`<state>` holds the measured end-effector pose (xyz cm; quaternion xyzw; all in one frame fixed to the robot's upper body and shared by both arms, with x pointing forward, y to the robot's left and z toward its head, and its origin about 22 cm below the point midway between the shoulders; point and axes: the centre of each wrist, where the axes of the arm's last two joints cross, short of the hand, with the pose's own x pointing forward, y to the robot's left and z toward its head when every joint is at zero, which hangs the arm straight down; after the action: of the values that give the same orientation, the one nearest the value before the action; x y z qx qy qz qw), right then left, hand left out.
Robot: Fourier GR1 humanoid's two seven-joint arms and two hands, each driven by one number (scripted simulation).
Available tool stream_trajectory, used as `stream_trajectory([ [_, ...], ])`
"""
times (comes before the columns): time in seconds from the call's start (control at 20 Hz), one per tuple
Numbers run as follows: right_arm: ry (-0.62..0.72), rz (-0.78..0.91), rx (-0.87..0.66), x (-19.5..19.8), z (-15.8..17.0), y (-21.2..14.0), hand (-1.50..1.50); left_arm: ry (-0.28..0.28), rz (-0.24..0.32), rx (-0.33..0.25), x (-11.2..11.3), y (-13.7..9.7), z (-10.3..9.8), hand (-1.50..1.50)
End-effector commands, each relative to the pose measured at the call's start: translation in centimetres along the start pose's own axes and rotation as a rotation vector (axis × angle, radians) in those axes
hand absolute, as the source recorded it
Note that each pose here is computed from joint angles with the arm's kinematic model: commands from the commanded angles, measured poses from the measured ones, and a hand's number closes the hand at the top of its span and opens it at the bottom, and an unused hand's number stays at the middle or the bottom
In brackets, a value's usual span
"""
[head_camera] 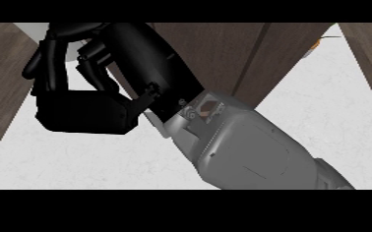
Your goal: Pick up the wine, place it into the cabinet and close the cabinet
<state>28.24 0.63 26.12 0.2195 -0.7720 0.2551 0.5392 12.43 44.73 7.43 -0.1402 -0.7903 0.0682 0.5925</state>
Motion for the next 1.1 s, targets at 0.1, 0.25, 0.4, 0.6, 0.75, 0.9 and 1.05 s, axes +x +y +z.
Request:
stream_trajectory([
  [0.1,0.179,-0.065,0.293,-1.8,-2.2,-1.0,1.5,-0.057,0.039,-0.037,0.7,0.6,-0.3,-1.5],
  [0.25,0.296,-0.038,0.495,-2.3,-3.4,-0.4,1.5,-0.057,0.05,-0.051,0.2,-0.1,-0.8,-1.5],
  [0.4,0.353,-0.047,0.615,-3.8,-4.4,-1.6,1.5,-0.059,0.031,-0.054,0.8,0.4,-0.9,-1.5],
  [0.6,0.446,-0.064,0.639,-6.2,-5.5,-1.6,1.5,-0.056,0.044,-0.056,1.3,0.8,-0.5,-1.5],
  [0.75,0.441,-0.157,0.659,-8.3,-5.3,-2.8,1.5,-0.056,0.039,-0.038,1.3,1.2,-0.2,-1.5],
  [0.9,0.41,-0.23,0.658,-8.4,-6.4,-4.9,1.5,-0.04,0.023,-0.028,-0.1,1.4,0.7,-1.5],
  [1.05,0.395,-0.282,0.67,-8.5,-6.6,-5.3,1.5,-0.043,0.028,-0.032,1.0,1.3,0.8,-1.5],
])
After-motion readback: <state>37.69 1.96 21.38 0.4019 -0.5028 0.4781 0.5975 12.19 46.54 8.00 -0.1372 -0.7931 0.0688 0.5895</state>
